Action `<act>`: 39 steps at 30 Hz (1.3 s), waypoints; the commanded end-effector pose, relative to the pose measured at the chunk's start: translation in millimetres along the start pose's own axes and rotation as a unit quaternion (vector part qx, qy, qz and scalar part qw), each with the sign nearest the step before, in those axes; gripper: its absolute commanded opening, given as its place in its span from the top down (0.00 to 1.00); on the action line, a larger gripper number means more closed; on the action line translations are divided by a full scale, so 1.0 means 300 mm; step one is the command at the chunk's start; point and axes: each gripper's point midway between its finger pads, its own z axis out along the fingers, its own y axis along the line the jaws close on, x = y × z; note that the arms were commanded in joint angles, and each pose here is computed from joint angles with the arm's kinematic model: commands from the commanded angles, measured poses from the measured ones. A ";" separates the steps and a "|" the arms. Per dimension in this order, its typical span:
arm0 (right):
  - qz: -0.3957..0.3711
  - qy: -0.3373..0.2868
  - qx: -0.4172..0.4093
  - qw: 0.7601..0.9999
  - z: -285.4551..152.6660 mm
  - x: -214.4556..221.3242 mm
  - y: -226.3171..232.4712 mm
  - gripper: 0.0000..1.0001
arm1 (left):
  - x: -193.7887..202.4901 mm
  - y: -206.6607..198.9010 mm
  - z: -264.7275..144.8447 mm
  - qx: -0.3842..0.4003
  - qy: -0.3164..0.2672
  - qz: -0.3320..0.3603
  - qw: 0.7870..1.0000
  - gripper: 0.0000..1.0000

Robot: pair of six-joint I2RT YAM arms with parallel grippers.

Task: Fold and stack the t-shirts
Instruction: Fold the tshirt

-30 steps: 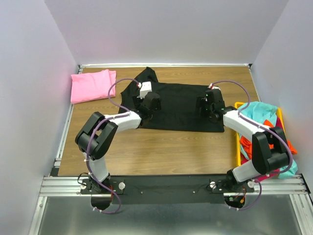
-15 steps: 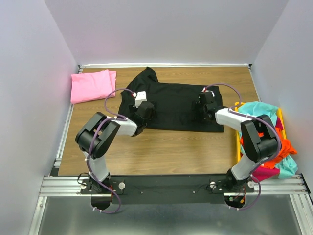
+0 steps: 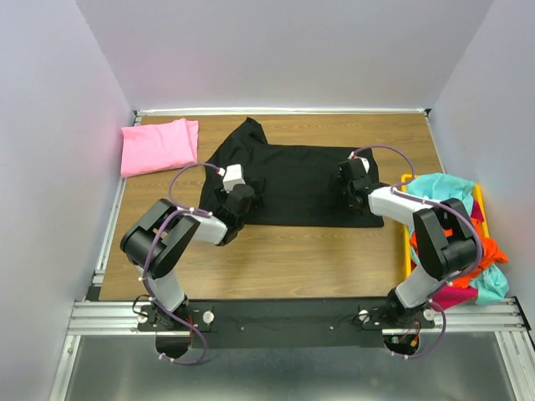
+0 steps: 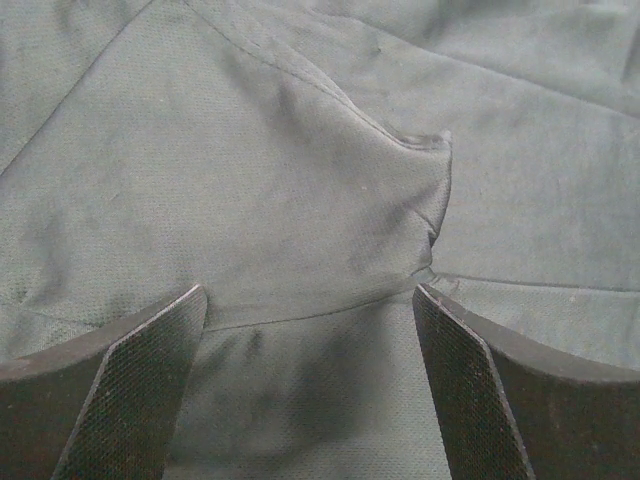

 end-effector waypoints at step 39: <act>-0.013 -0.018 -0.021 1.000 -0.173 -0.050 0.077 0.08 | -0.087 -0.206 -0.188 0.063 -0.016 -0.005 0.998 0.05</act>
